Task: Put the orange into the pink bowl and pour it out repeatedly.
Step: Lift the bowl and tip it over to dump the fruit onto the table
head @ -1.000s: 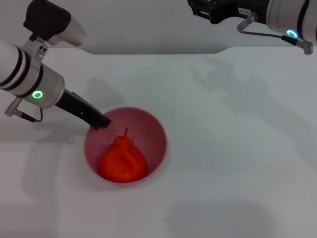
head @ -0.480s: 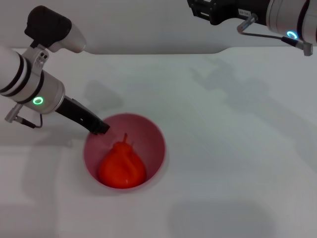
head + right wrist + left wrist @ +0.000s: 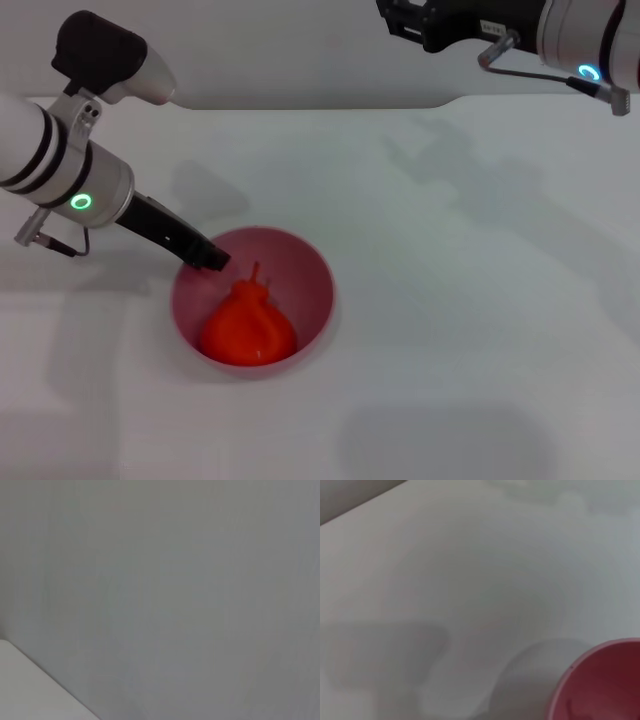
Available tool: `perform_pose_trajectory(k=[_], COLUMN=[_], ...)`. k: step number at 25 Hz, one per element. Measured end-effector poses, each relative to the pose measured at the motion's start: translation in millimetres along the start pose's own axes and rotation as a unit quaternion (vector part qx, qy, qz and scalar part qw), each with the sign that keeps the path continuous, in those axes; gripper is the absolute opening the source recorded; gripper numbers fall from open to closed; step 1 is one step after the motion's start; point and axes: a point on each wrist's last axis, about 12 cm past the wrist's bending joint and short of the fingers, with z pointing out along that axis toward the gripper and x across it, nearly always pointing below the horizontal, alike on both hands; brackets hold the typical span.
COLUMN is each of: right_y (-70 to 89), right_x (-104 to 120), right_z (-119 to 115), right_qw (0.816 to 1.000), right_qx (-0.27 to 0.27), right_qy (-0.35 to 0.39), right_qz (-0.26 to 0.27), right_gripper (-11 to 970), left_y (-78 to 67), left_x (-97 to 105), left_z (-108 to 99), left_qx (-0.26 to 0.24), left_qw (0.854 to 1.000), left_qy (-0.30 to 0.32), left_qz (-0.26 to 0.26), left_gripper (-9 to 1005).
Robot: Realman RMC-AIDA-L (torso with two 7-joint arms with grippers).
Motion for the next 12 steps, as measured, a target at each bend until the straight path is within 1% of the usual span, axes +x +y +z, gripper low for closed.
perform_pose_trajectory(k=[8, 9, 10, 12], right_y=[-2.9, -3.2, -3.6, -4.4], right_x=[3, 4, 5, 6], right_z=[-2, -1, -1, -1], right_qw=[1.000, 1.000, 1.000, 1.000], right_qx=[0.004, 0.004, 0.005, 0.007], right_qy=[0.003, 0.004, 0.005, 0.006], right_qz=[0.006, 0.007, 0.008, 0.009], right_gripper=[578, 578, 578, 578], left_y=[-1.1, -0.8, -2.5, -2.5], left_x=[-4, -6, -14, -14], left_z=[-2, -4, -13, -13], left_qx=[-0.003, -0.006, -0.013, -0.013], left_qw=[1.000, 1.000, 0.999, 0.999], left_qy=[-0.008, -0.013, -0.031, -0.031], left_qz=[0.004, 0.005, 0.013, 0.013], left_gripper=[420, 456, 491, 548])
